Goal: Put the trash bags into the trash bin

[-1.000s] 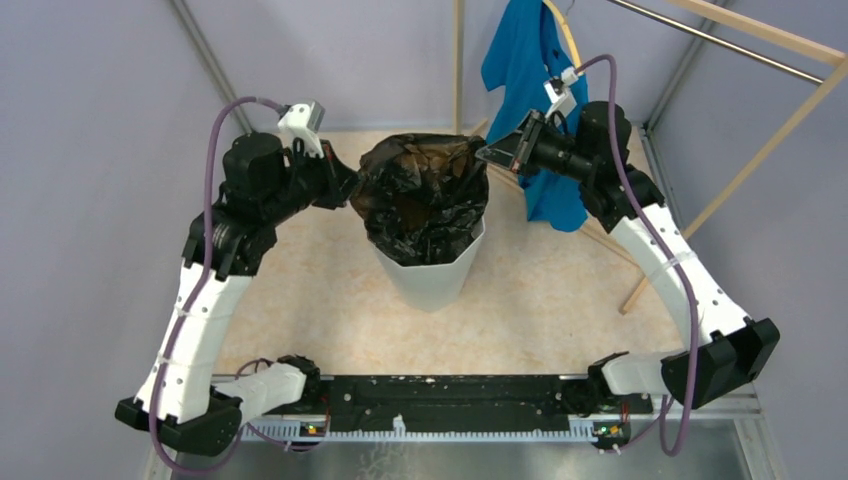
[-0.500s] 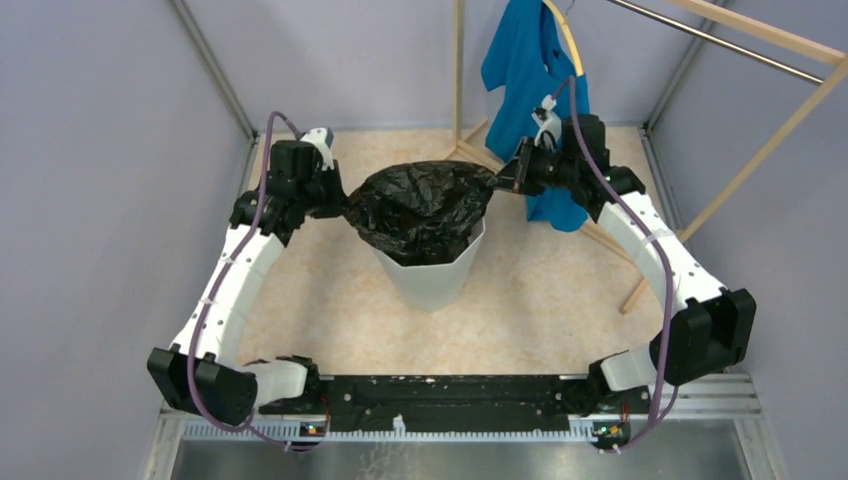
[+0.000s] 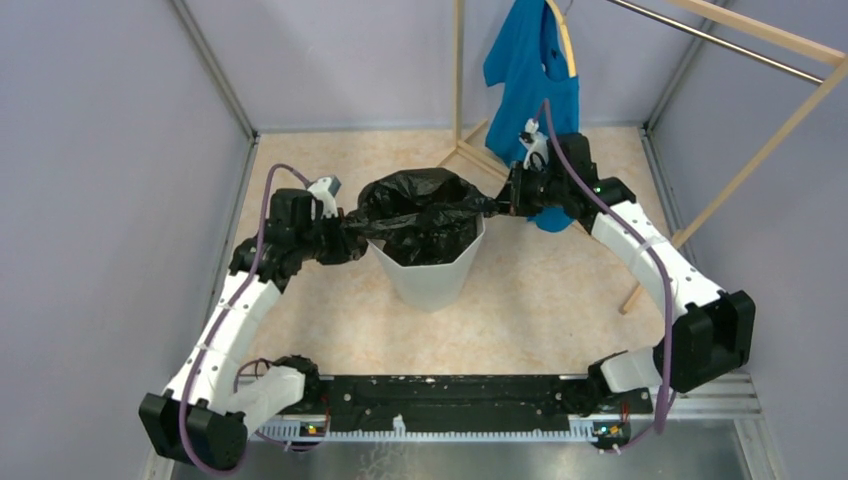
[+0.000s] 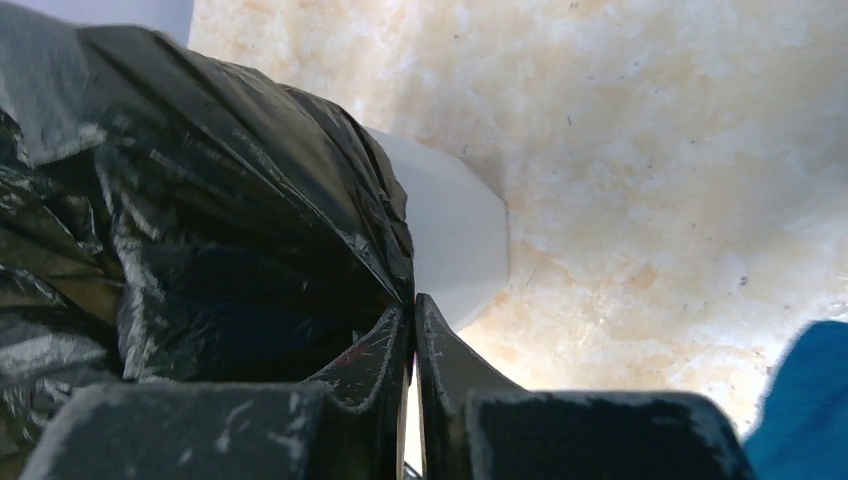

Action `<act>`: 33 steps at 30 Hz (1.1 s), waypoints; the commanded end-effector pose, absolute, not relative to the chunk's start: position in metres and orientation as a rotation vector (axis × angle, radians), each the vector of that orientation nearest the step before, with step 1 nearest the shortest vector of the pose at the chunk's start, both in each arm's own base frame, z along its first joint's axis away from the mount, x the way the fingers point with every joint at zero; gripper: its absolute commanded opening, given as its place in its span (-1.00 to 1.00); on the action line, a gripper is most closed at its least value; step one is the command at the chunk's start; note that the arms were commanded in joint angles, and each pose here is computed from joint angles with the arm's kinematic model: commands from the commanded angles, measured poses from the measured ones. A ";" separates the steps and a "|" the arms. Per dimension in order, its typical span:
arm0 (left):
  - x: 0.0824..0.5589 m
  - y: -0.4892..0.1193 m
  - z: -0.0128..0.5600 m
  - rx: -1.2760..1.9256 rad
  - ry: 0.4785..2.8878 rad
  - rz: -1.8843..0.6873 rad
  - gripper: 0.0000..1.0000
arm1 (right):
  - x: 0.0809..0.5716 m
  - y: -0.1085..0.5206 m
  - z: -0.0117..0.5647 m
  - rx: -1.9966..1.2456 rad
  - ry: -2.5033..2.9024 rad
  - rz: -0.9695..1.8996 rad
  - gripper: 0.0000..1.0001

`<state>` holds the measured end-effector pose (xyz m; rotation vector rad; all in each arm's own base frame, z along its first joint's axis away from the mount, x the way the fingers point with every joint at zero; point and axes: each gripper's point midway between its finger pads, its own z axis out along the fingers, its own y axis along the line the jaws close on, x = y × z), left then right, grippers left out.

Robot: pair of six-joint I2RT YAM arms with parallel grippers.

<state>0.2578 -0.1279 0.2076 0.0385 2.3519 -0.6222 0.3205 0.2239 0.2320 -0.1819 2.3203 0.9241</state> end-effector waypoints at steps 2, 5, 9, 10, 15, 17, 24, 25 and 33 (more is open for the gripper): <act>0.242 -0.141 0.220 0.020 2.268 -0.771 -1.00 | 0.320 0.190 0.253 -0.188 2.241 0.659 -0.72; 0.238 -0.139 0.218 -0.010 2.237 -0.781 -1.00 | 0.317 0.165 0.262 -0.170 2.245 0.485 -0.47; 0.237 -0.139 0.218 -0.020 2.208 -0.788 -1.00 | 0.301 0.153 0.305 -0.196 2.158 0.360 -0.07; 0.238 -0.139 0.219 -0.018 2.207 -0.786 -1.00 | 0.297 0.153 0.323 -0.212 2.118 0.358 0.05; 0.239 -0.140 0.218 -0.013 2.216 -0.783 -1.00 | 0.268 0.202 0.379 -0.530 1.894 0.552 0.53; 0.238 -0.139 0.218 -0.011 2.216 -0.783 -1.00 | 0.241 0.243 0.397 -0.752 1.738 0.678 0.64; 0.236 -0.137 0.225 -0.008 2.185 -0.773 -1.00 | 0.173 0.331 0.418 -1.280 1.139 0.747 0.70; 0.236 -0.137 0.226 -0.007 2.181 -0.773 -1.00 | 0.174 0.334 0.420 -1.293 1.093 0.729 0.69; 0.236 -0.137 0.224 -0.002 2.176 -0.773 -1.00 | 0.190 0.354 0.396 -1.451 0.966 0.600 0.58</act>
